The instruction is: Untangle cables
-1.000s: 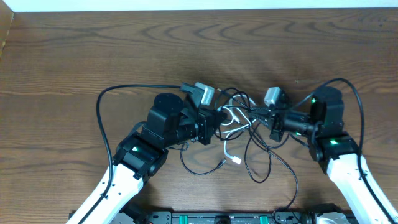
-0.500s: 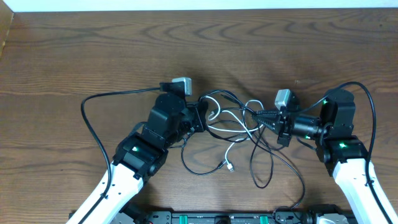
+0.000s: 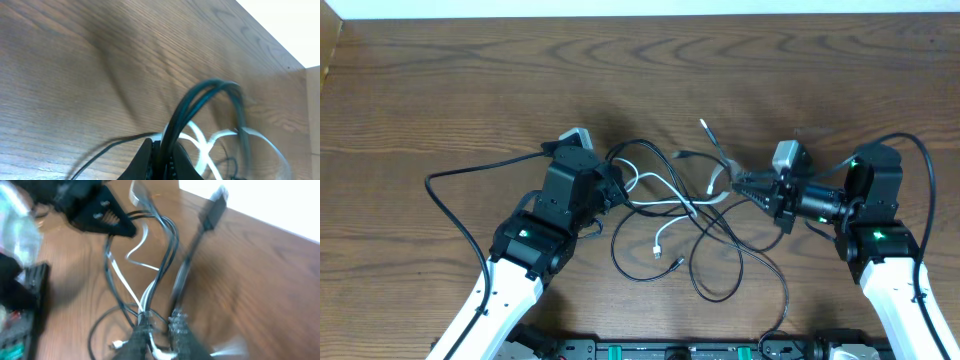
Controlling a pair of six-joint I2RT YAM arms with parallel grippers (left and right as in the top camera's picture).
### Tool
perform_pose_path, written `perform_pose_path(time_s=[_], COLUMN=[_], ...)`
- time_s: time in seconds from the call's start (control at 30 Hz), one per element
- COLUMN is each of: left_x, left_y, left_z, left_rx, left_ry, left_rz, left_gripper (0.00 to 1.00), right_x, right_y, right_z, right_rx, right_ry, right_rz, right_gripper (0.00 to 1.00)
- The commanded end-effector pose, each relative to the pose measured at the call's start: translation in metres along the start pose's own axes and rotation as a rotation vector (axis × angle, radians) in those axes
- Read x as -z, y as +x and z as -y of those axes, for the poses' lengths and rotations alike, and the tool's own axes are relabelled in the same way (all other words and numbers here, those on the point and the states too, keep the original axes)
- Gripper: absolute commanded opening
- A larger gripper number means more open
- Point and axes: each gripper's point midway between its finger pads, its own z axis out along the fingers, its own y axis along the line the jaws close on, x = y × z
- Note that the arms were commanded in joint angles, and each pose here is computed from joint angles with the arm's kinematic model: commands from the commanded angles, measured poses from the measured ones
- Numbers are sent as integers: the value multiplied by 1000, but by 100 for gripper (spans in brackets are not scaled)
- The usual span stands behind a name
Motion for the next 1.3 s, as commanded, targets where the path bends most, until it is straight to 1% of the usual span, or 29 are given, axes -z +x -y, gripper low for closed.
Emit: perform_pose_path(time_s=[0.0,0.03,0.07,0.13,0.27,0.4,0.5,0.63,0.77,0.9,1.27], left_x=[3,3,3,3,7,17,22,22,22,26,26], left_y=[2,4,5,9,17,23,27,28,28,33,34], left_z=[7,8,10,16,37,66,78,78,78,82,82], left_rx=[14,5,-12,-58,-167,-280,-342,-349,-349,-375,-389], left_ry=[38,45,56,89,208,373,448,450,451,487,490], left_rz=[-23,-31,-42,-63,-107,-139,-149,-150,-151,-174,-173], left_gripper=[8,7,8,8,7,8,8,7,7,7,7], right_x=[6,7,7,7,7,6,4,3,3,3,3], right_y=[4,6,6,6,6,4,1,-2,-5,-7,-7], right_z=[29,33,35,35,34,27,20,10,2,-5,-5], right_rx=[-105,-126,-138,-141,-140,-140,-139,-139,-139,-138,-139], right_ry=[179,204,217,216,209,171,123,66,19,-21,-21], right_rz=[-37,-42,-44,-43,-41,-32,-19,-4,8,19,19], right_gripper=[36,45,55,71,80,84,87,91,91,92,94])
